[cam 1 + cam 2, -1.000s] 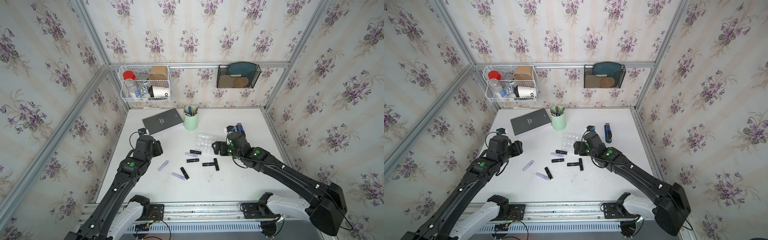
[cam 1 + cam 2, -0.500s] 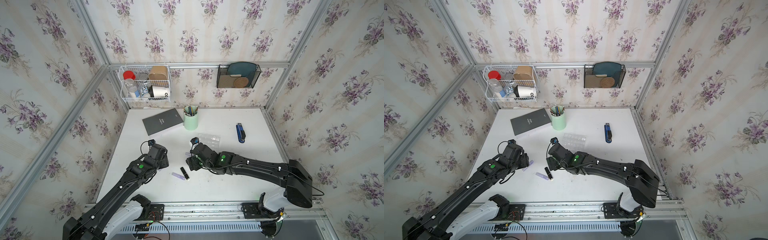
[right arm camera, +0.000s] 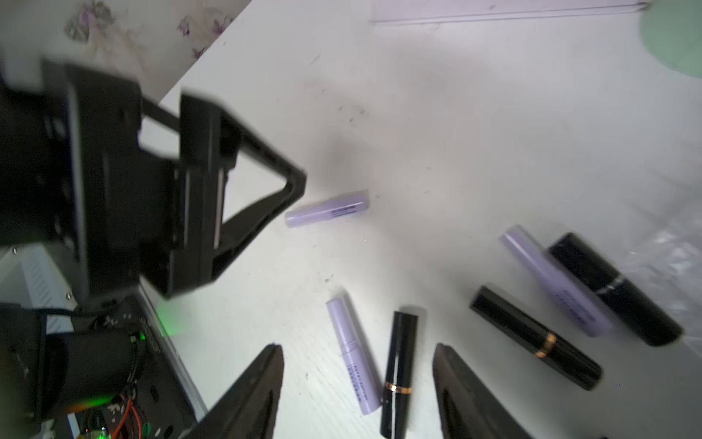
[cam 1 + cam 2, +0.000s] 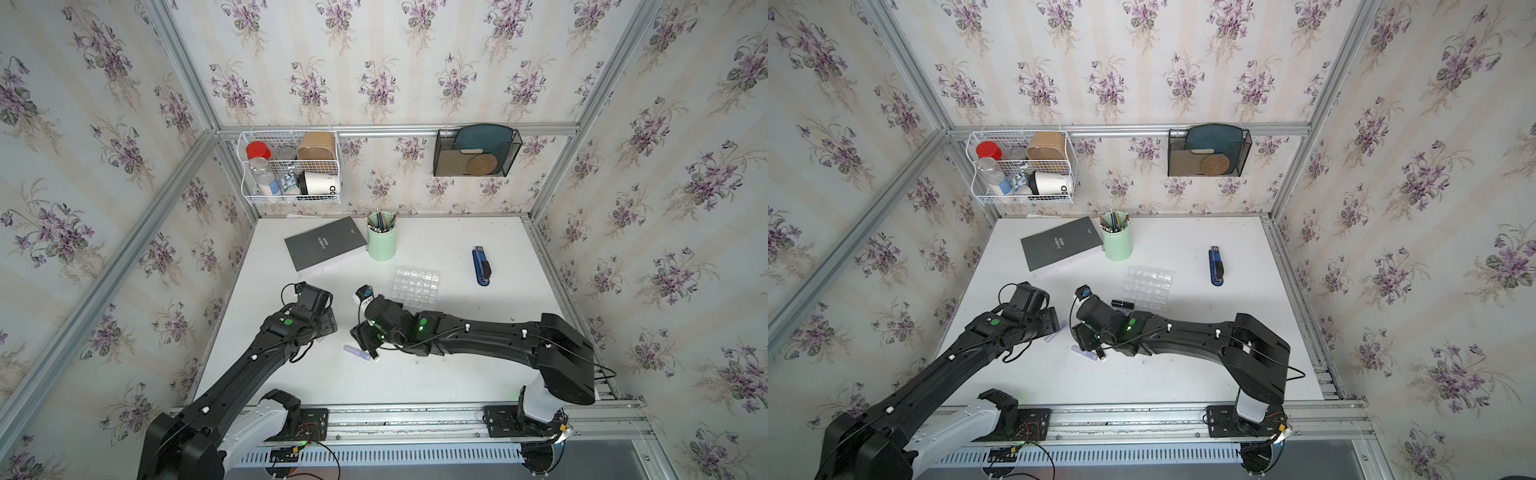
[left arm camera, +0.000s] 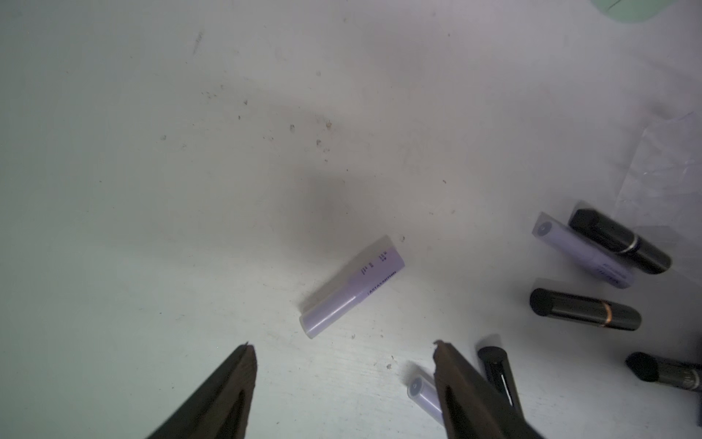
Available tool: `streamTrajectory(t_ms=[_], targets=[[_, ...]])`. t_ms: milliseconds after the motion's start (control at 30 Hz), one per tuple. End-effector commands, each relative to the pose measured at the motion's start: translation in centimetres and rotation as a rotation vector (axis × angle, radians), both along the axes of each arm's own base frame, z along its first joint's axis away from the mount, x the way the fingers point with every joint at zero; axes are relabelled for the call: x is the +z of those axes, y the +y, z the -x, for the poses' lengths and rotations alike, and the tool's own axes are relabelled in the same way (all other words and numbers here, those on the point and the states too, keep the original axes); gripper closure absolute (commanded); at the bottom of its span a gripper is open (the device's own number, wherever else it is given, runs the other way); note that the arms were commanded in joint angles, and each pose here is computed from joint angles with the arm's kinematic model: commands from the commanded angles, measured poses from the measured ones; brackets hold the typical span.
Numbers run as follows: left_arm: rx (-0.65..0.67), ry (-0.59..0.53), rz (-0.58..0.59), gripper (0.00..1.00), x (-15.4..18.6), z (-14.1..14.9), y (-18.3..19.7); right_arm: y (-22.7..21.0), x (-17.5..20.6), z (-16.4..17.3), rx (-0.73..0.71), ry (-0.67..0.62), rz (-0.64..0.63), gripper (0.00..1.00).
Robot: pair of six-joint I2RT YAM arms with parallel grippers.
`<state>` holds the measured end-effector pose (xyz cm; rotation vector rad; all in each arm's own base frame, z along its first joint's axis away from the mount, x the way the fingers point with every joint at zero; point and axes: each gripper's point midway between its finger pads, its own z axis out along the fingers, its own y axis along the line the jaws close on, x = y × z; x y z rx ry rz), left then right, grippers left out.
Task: Arrange the lipsticks in the organizer
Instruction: Pick up the lipstick at the center of the board.
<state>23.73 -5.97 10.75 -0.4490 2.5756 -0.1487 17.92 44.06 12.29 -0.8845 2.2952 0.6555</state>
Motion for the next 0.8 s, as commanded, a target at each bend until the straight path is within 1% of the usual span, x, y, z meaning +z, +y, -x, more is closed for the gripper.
streamTrajectory(t_ms=[0,67,133,233,333,467,533,633,767], targets=[[0.045,-0.024,0.102,0.23,1.5,0.1,0.7,-0.9,-3.5,2.2,0.112,-0.047,0.213,0.36],[0.088,-0.039,0.139,0.23,2.4,-0.2,1.7,-1.0,-5.0,3.4,0.165,-0.055,0.291,0.39],[0.094,-0.042,0.138,0.23,3.1,-0.3,1.9,-0.7,-5.9,3.9,0.192,-0.060,0.328,0.41],[0.091,-0.033,0.164,0.23,3.0,-0.3,1.5,1.2,-6.3,3.9,0.213,-0.055,0.333,0.44],[0.089,-0.013,0.185,0.23,2.5,0.2,1.2,2.3,-6.5,3.3,0.214,-0.072,0.345,0.45],[0.087,-0.028,0.182,0.23,2.7,0.5,1.3,2.1,-7.8,2.4,0.212,-0.088,0.399,0.46],[0.089,-0.043,0.183,0.23,3.0,0.4,1.4,1.7,-8.7,1.8,0.197,-0.077,0.415,0.49],[0.084,-0.049,0.188,0.23,3.1,0.4,1.3,1.7,-9.0,1.2,0.187,-0.075,0.410,0.51],[0.077,-0.033,0.198,0.23,2.7,0.4,1.0,2.6,-9.3,1.4,0.192,-0.052,0.393,0.53]])
